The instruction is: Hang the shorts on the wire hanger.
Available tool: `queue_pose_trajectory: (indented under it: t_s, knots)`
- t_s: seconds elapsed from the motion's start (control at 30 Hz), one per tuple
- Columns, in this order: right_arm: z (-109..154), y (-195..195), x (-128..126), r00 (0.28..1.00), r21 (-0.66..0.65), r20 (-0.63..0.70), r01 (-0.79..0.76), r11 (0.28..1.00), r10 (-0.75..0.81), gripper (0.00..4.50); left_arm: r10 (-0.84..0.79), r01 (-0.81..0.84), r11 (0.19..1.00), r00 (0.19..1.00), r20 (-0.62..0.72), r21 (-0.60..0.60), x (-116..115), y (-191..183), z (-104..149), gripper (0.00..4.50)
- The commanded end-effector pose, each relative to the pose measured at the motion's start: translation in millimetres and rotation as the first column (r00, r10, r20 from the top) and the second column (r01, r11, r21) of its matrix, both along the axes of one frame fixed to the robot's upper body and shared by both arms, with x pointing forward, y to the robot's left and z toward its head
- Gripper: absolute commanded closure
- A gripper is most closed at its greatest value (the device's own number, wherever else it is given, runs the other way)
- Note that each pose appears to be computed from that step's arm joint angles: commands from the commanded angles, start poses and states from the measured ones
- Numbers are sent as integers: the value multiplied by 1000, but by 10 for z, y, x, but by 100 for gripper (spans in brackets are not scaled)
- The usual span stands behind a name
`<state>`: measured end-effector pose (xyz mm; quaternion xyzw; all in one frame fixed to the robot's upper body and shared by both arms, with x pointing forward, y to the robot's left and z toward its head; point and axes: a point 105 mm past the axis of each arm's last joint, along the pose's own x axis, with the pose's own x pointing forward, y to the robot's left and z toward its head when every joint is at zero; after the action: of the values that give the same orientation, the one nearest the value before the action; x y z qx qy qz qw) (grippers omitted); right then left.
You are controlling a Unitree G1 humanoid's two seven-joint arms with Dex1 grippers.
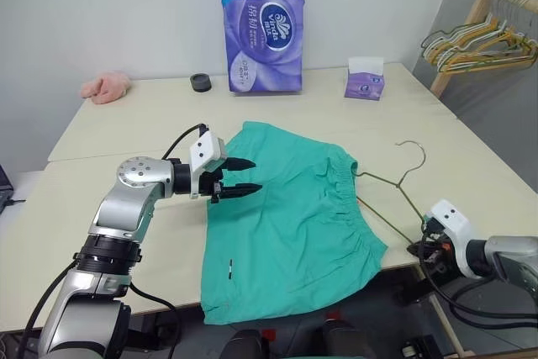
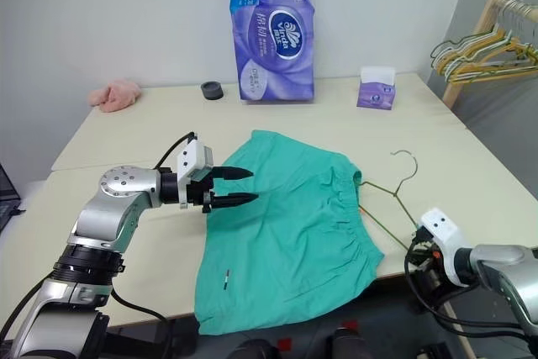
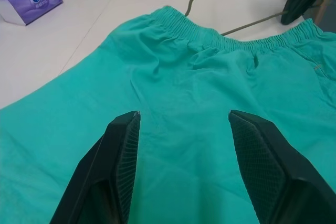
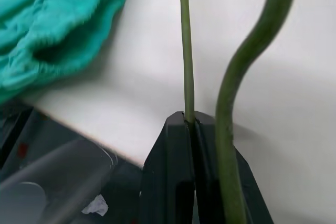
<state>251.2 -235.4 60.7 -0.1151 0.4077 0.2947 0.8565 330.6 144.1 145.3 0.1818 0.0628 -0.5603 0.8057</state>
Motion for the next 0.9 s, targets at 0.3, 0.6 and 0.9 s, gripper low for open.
queue_pose_trajectory:
  t_s: [0.3, 0.6, 0.9]
  knots:
    - [250, 304, 424, 994, 115, 105, -56, 992, 44, 450, 16, -15, 999, 999, 37, -40, 30, -36, 189, 167]
    - [629, 656, 461, 921, 9, 323, -234, 972, 219, 450, 65, -58, 991, 997, 50, -123, 134, 11, 456, 16]
    - [643, 924, 381, 815, -162, 380, -407, 899, 438, 450, -86, 90, 996, 980, 180, -12, 188, -95, 801, 3]
